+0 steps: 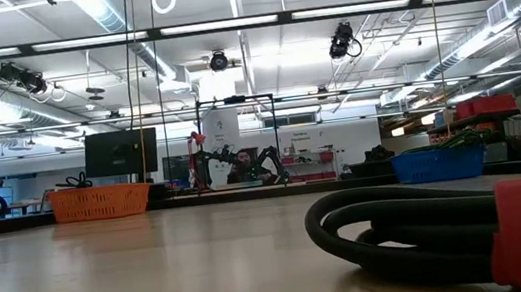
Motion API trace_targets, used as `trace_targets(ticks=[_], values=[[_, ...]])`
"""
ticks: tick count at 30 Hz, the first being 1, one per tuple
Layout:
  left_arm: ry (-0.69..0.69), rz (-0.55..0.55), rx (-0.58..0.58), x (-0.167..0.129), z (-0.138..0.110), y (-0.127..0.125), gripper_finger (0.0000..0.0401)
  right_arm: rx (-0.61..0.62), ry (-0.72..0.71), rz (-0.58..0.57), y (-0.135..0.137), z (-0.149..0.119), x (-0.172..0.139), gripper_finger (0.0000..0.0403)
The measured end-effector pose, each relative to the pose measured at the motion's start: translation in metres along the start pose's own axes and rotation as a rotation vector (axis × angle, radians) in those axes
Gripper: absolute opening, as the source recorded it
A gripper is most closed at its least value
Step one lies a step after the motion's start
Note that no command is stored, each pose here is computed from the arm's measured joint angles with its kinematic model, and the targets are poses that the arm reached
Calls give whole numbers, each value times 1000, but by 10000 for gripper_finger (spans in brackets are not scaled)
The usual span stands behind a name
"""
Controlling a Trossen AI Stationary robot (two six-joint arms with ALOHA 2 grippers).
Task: Pick & Place USB Port
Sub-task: Put the blue charger cable into the blue bin
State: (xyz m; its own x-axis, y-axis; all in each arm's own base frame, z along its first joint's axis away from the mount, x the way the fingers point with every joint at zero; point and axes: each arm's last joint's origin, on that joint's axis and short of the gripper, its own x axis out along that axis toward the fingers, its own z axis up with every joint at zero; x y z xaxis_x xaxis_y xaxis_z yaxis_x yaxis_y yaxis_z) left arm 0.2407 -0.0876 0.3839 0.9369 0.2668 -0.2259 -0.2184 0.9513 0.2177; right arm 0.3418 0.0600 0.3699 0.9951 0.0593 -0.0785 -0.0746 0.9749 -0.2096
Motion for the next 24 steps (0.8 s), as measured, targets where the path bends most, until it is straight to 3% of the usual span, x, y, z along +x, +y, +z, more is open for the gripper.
trace_targets(ticks=[9, 24], values=[[-30, -26, -29, 4, 4, 5, 14, 18, -148, 42, -6, 25, -20, 113], [-47, -45, -20, 30, 1, 0, 14, -2, -157, -10, -8, 27, -21, 171]])
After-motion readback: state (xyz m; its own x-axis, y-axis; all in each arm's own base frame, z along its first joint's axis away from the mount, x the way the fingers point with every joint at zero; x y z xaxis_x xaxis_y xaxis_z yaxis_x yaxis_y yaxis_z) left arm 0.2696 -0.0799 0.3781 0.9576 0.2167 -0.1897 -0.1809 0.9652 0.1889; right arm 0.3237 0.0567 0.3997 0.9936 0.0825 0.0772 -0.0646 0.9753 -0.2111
